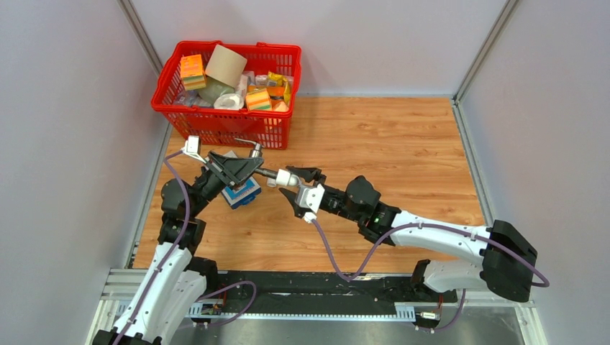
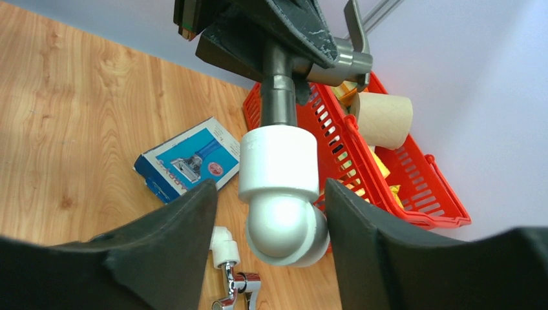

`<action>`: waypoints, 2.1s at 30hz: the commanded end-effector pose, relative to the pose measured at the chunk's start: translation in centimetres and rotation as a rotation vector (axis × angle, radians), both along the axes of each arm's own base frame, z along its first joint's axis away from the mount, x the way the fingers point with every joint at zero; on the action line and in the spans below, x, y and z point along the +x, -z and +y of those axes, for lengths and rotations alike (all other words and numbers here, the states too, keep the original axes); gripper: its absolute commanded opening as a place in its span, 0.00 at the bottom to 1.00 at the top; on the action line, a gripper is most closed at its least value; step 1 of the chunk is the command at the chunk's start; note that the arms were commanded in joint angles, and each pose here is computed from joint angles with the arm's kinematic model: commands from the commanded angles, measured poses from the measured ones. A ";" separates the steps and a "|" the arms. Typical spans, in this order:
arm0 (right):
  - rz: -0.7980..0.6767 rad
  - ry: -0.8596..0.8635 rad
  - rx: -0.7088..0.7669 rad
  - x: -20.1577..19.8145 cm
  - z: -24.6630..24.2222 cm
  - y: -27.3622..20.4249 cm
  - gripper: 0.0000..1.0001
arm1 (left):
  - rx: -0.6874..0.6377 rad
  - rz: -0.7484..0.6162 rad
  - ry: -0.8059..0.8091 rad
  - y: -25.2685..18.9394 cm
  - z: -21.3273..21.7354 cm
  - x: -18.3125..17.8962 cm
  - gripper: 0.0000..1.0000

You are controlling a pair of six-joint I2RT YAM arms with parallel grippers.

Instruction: Install the water faucets

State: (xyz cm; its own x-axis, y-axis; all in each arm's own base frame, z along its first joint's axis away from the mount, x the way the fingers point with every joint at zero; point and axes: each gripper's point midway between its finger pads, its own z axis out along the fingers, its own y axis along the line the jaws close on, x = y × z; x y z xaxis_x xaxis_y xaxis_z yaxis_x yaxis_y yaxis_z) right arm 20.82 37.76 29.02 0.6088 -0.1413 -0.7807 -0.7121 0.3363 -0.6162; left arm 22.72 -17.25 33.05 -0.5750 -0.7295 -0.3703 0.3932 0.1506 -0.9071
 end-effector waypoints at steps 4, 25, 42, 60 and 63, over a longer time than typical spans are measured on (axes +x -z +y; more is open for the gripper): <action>0.186 -0.144 0.092 -0.8 0.6 -2.0 0.23 | -0.077 -0.265 0.019 -6.9 0.3 -2.3 0.00; 1.818 -0.103 0.333 4.9 0.4 1.7 0.02 | 0.199 -1.134 -0.283 -6.5 1.8 -5.7 0.00; 0.938 -0.001 0.229 7.3 -4.6 -2.6 1.00 | 0.236 -0.142 -0.347 0.0 4.1 3.7 0.00; 0.543 -0.142 0.116 3.6 -3.4 -2.3 1.00 | 0.133 0.016 -0.194 -0.1 1.6 4.5 0.00; 0.385 -0.100 0.114 2.6 -3.0 -2.2 1.00 | 0.102 0.021 -0.165 -0.5 1.2 4.5 0.00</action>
